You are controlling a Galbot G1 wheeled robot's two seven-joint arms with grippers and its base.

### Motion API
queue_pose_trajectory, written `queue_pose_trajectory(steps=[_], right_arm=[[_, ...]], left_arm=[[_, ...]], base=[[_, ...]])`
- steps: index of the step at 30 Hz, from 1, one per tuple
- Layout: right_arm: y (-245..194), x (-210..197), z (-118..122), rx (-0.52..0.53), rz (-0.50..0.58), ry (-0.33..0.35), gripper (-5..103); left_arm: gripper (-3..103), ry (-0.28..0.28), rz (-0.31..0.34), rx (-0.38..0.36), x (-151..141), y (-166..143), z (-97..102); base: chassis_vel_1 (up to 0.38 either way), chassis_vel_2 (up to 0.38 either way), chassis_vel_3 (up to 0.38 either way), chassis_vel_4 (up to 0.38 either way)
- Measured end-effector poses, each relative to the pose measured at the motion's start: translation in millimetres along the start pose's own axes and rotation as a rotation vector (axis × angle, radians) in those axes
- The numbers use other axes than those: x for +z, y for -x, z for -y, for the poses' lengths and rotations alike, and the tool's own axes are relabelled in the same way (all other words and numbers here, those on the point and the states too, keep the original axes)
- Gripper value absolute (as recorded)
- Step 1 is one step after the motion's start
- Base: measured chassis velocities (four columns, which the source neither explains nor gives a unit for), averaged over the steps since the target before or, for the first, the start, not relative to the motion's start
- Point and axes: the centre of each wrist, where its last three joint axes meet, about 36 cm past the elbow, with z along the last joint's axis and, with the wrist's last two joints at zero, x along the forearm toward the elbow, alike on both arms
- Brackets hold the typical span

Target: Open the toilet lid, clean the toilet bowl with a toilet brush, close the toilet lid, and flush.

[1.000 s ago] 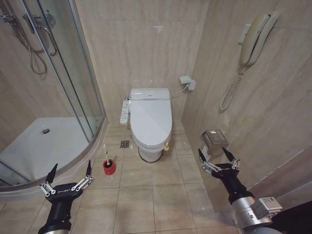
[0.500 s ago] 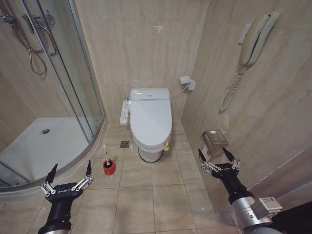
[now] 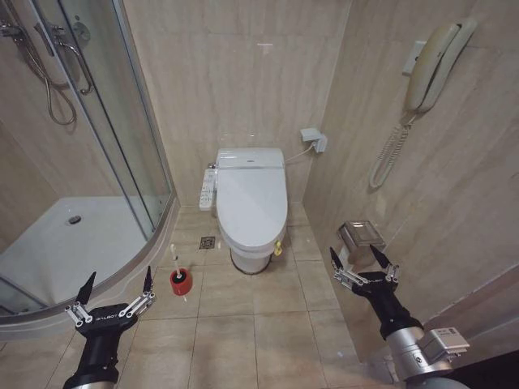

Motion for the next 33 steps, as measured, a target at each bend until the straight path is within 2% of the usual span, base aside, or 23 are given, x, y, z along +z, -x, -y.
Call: queue_pose_trajectory(steps=[16,33], right_arm=[[0.0,0.0,0.0,0.0,0.0,0.0,100],[0.0,0.0,0.0,0.0,0.0,0.0,100]], left_arm=[[100,0.0,0.0,0.0,0.0,0.0,0.0],[100,0.0,0.0,0.0,0.0,0.0,0.0]], base=[[0.0,0.0,0.0,0.0],[-0.104,0.061,0.099,-0.056]])
